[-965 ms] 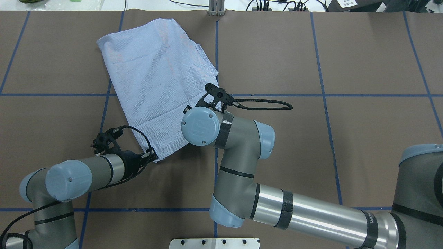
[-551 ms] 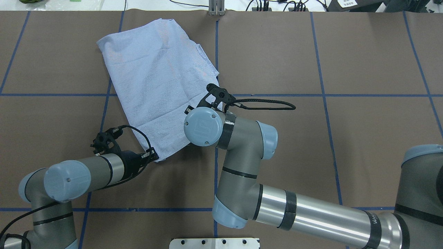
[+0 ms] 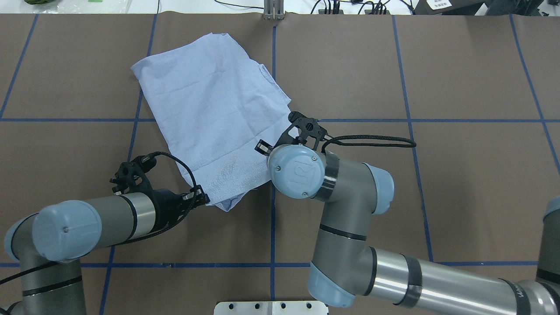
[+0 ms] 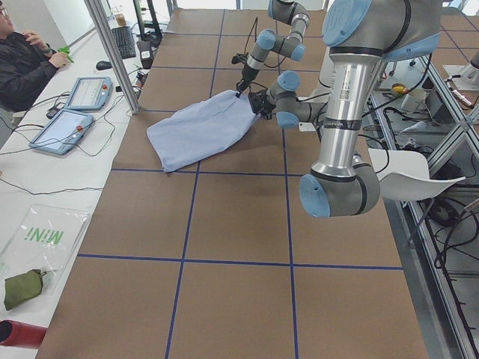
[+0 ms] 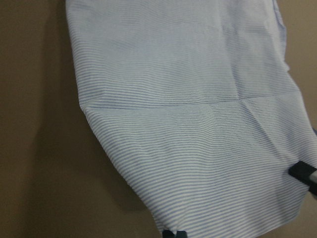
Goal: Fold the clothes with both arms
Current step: 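Lift the shirt with both grippers and fold it over toward each other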
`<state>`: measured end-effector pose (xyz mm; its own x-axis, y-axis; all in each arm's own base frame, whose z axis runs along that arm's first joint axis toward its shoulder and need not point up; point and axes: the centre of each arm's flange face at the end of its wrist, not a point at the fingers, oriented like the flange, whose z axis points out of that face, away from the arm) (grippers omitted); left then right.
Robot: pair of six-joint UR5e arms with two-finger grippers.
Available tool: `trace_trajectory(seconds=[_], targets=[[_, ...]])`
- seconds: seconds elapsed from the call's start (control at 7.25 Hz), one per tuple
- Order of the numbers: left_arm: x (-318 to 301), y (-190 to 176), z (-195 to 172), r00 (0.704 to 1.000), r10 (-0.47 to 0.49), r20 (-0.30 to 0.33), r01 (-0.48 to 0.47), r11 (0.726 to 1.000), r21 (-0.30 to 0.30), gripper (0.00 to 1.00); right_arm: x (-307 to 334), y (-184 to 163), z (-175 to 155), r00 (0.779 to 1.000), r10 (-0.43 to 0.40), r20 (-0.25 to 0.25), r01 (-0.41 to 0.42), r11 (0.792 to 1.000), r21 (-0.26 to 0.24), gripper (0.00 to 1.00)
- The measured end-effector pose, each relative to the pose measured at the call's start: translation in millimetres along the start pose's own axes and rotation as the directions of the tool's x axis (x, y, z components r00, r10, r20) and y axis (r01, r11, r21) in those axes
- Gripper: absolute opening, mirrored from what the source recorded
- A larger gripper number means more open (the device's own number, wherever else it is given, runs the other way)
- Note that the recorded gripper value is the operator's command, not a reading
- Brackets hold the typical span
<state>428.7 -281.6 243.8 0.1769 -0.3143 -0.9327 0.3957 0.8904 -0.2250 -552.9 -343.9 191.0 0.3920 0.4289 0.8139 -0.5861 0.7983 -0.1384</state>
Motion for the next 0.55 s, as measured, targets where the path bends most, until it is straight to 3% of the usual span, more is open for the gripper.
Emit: trace_trajectory(seconds=[0.28, 0.55], targets=[[17.6, 18.0, -24.7, 0.999, 0.005, -0.032, -0.006, 0.999, -0.04, 0.0, 28.3, 38.0, -66.3, 0.998, -0.054, 0.015, 0.054, 0.998, -0.014, 0.0], [27.2, 27.1, -43.5, 0.999, 0.007, -0.05, -0.01, 0.998, -0.065, 0.0, 39.6, 58.6, -109.0, 0.996, -0.087, 0.016, 0.087, 0.996, -0.034, 0.0]])
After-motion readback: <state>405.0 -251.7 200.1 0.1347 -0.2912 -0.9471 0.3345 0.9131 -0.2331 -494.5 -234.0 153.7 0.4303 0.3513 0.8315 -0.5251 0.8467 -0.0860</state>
